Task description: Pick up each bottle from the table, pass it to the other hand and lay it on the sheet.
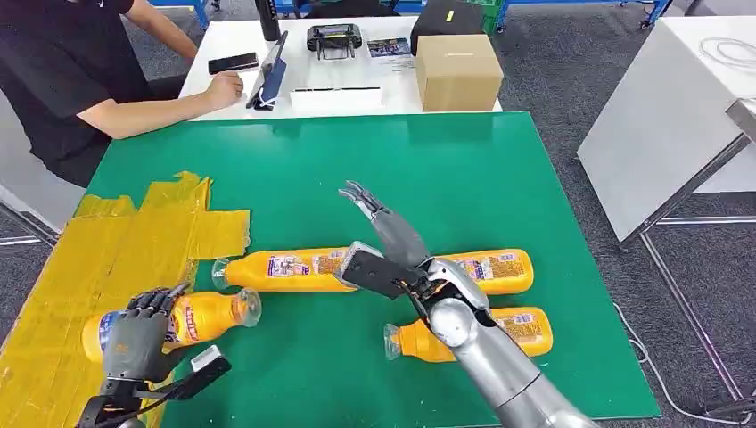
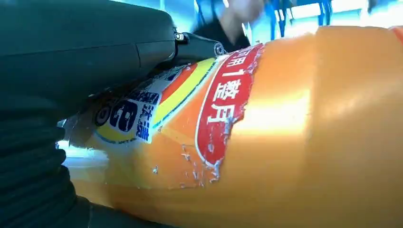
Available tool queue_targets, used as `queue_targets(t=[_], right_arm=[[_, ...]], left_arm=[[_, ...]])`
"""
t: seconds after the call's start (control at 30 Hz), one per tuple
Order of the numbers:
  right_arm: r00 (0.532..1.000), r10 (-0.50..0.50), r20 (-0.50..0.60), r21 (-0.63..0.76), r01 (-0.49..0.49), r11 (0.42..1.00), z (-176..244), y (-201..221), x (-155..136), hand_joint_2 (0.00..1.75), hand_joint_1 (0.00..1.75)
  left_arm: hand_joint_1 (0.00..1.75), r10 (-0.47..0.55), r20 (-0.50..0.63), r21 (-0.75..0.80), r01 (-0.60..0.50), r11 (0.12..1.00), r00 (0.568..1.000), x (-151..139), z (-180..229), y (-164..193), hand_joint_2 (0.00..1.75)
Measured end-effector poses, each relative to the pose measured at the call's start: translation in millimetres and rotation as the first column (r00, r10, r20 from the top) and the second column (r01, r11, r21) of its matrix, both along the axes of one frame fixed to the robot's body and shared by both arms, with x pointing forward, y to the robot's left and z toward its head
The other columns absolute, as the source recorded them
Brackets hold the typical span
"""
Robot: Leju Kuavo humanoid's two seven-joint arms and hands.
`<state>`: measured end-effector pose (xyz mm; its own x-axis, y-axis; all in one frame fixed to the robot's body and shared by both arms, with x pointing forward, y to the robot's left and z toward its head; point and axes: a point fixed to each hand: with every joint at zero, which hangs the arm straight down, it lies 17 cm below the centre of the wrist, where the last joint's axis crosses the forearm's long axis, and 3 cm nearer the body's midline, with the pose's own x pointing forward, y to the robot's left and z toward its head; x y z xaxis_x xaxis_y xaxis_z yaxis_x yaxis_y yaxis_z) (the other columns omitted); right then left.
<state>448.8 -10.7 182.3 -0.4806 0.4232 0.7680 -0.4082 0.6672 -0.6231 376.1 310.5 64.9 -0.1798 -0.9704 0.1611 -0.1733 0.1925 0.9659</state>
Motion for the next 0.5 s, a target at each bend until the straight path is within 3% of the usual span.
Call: queue_targets(t=[0.2,0.5], right_arm=[[1.0,0.002,-0.011,-0.013,-0.002,1.0,-1.3,-0.6,9.4,1.75,0.0],[1.0,0.0,-0.025,-0.027,-0.001,1.0,-7.2,-1.1,14.6,1.75,0.0]], left_arm=[[1.75,-0.063,-0.116,-0.007,0.063,0.998,0.991,-1.3,-35.2,11.0,1.75],[1.75,-0.065,-0.16,0.025,0.07,0.997,0.985,-0.5,-49.4,23.6,1.75]])
